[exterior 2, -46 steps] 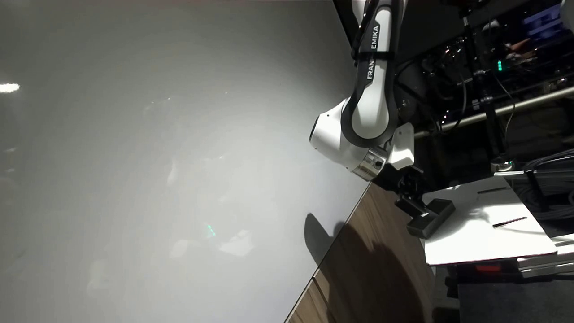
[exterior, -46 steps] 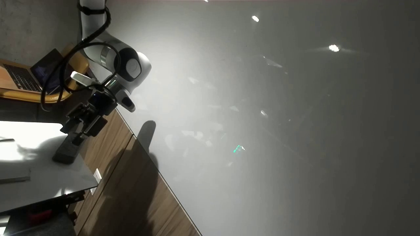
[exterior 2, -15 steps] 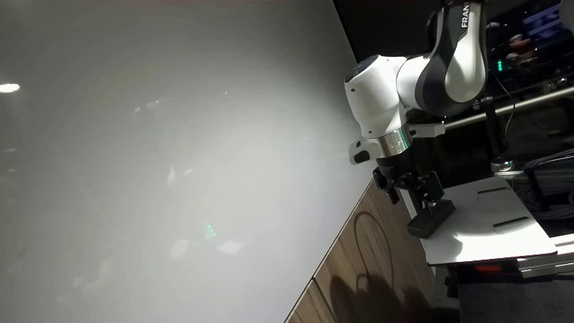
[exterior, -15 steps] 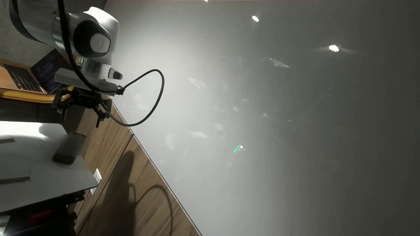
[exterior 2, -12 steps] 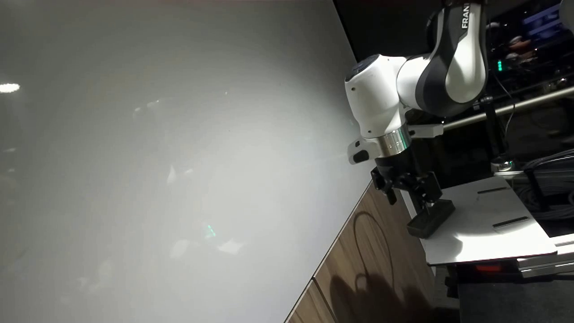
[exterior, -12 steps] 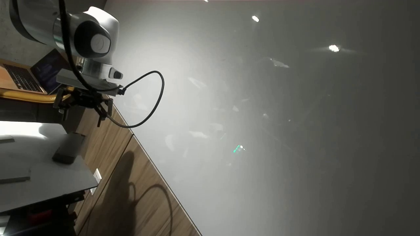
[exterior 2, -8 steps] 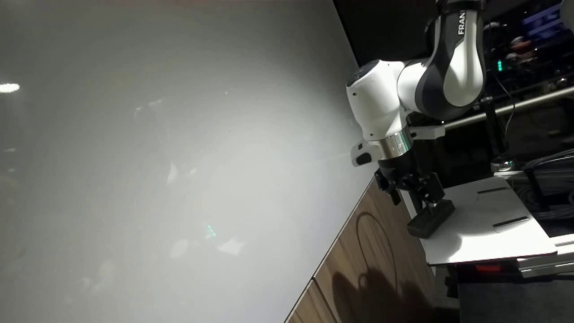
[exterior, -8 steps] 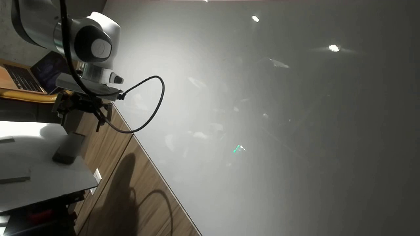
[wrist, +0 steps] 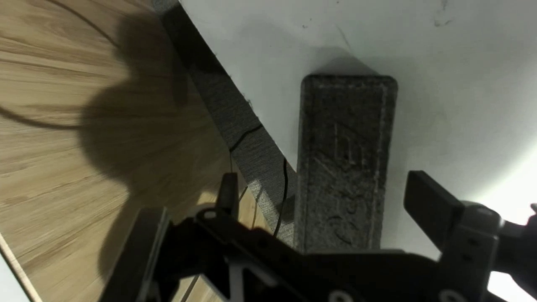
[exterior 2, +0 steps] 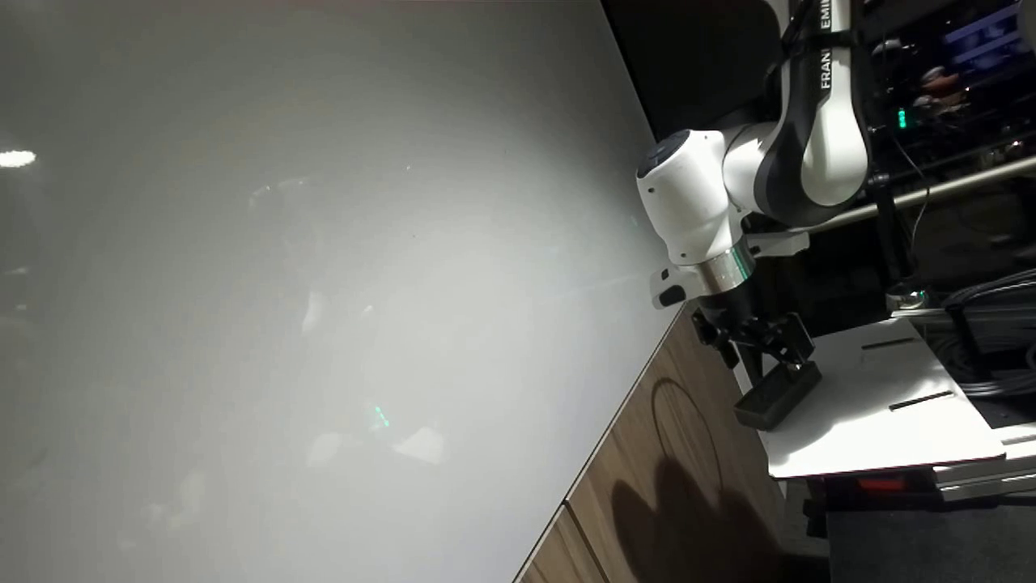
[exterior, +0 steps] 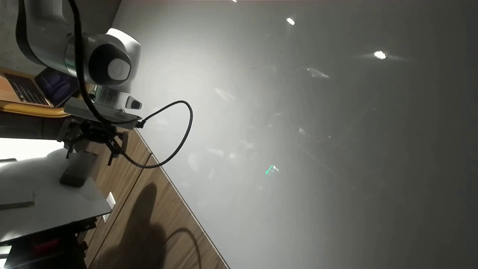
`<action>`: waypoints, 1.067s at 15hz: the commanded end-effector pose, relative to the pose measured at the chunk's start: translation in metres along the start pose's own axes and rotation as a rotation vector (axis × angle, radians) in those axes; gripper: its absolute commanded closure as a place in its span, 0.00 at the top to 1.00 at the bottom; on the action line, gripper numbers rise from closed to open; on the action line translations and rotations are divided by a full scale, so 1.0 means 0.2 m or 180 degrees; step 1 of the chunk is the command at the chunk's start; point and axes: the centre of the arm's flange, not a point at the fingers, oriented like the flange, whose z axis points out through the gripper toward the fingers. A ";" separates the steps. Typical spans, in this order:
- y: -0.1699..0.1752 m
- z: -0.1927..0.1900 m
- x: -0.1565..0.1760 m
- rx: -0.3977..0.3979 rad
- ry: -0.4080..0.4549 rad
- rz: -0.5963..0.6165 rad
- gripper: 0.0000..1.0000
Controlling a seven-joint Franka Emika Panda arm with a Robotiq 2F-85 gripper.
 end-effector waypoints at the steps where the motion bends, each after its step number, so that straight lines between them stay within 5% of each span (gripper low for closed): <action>1: -0.08 0.04 -0.07 -0.0025 0.0057 -0.0046 1.00; 6: -0.10 0.07 -0.06 0.0006 0.0093 -0.0065 1.00; 9: -0.10 0.10 -0.06 0.0028 0.0074 -0.0067 0.71; 16: -0.09 0.03 -0.04 -0.0032 0.0000 0.0257 0.29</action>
